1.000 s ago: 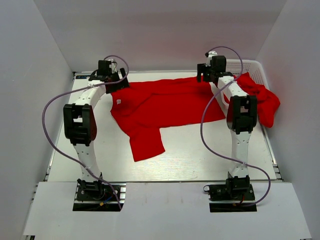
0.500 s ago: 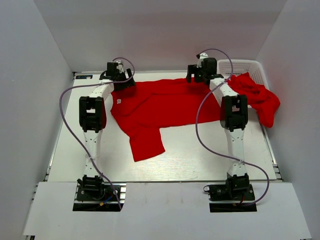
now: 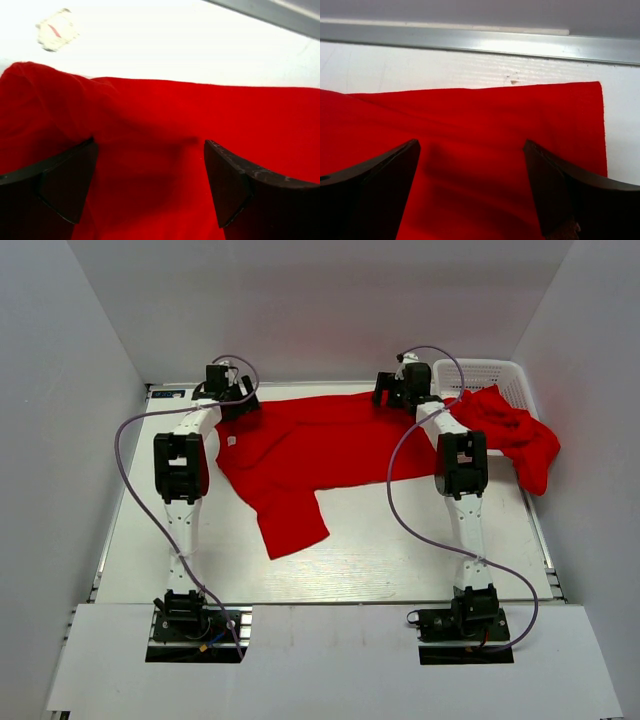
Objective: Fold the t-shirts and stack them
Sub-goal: Fold the flattened tshirt in 1/3 of the way
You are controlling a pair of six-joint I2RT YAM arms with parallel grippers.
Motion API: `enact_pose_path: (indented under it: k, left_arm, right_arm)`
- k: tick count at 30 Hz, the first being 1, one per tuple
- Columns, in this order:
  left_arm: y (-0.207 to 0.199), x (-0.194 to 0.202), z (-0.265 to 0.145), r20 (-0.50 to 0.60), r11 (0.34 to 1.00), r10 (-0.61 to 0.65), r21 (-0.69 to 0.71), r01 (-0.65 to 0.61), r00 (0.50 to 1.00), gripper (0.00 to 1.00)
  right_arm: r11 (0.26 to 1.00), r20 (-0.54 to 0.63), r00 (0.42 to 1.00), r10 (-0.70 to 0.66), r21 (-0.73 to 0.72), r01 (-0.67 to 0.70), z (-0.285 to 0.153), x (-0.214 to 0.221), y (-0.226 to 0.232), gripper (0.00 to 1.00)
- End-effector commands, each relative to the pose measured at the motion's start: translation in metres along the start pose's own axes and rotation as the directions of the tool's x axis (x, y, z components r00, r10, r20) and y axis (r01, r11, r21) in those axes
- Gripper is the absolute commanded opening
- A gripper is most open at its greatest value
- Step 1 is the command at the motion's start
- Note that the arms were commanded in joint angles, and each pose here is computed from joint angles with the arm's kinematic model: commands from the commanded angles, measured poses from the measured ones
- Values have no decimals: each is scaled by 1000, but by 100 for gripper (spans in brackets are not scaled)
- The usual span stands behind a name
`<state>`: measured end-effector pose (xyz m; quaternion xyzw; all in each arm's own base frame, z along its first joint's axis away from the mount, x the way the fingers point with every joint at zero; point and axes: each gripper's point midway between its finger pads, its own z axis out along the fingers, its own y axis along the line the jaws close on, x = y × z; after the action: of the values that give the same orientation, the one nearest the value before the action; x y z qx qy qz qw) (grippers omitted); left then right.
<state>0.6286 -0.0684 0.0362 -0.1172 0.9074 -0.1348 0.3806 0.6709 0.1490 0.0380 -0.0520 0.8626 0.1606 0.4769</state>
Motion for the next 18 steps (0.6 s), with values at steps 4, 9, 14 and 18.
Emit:
enact_pose_path:
  k: [4,9,14,18]
  left_arm:
    - [58,24,24,-74,996,-40,-77,34,996,99]
    - [33,4,44,-9,995,40,91,-39,999,99]
    - [20,-32,36,75,989,75,118,-84,994,99]
    - [0,-75,5,177,983,98,138,-123,979,99]
  right_arm:
    - [997,45,997,70,24,-71,11,-4,-14,90]
    - [996,87,994,63,-66,-57,10,-18,4,90]
    - [992,135,990,46,-122,-29,2,-44,20,90]
    - [991,189,981,31,-132,-6,-15,-75,28,90]
